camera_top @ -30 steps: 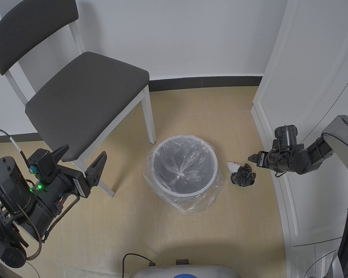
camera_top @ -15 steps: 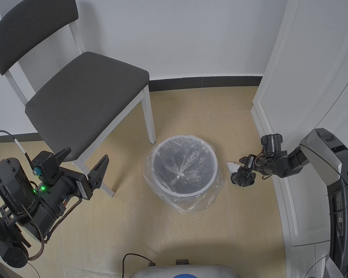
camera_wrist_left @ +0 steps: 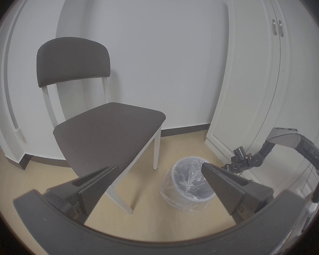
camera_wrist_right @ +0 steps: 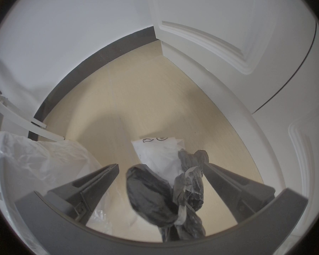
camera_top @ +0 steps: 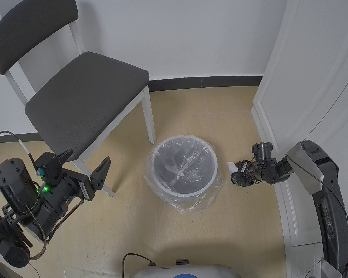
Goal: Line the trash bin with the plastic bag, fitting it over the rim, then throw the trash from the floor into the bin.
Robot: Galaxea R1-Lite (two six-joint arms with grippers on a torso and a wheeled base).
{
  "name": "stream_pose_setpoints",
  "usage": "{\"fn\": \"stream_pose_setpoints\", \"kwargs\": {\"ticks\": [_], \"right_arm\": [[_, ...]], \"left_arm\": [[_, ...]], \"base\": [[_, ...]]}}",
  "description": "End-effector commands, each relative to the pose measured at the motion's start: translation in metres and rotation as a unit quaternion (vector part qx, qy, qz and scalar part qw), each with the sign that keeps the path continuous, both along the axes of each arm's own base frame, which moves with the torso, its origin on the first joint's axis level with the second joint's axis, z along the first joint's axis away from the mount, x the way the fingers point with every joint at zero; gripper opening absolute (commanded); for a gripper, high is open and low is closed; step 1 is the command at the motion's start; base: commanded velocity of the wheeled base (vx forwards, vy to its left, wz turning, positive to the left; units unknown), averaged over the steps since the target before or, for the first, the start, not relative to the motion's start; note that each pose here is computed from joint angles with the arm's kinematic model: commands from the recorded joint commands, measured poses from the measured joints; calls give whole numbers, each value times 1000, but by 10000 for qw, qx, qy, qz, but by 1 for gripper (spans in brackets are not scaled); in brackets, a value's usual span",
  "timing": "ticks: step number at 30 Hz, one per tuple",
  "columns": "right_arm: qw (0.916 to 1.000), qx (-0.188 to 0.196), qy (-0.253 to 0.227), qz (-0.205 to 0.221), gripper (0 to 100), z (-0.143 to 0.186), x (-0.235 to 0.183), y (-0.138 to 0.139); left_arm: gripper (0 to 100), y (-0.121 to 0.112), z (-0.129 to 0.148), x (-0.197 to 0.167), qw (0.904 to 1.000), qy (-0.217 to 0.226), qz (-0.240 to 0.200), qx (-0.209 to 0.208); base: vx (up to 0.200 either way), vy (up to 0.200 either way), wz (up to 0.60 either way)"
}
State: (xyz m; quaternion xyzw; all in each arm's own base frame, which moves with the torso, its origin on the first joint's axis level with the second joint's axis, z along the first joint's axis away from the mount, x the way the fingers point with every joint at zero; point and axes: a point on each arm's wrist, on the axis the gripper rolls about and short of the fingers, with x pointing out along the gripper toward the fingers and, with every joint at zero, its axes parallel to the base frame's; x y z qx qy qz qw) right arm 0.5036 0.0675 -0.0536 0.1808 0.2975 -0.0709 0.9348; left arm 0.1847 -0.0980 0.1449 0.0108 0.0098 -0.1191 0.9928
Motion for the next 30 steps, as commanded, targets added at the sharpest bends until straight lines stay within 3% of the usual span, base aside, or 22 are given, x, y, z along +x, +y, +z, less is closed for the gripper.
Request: {"fn": "stream_pose_setpoints", "kwargs": {"ticks": [1, 21, 30], "right_arm": [[9998, -122, 65, -139, 100, -27, 5, 2], [9994, 55, 93, -332, 100, -34, 8, 3], [9982, -10, 510, -323, 100, -37, 9, 3]], "left_arm": [[100, 0, -1, 0, 10000, 21, 5, 9], [100, 0, -2, -1, 10000, 46, -3, 32], [100, 0, -5, -1, 9999, 85, -11, 55]], "base": [[0, 0, 0], [0, 0, 0], [0, 0, 0]]}}
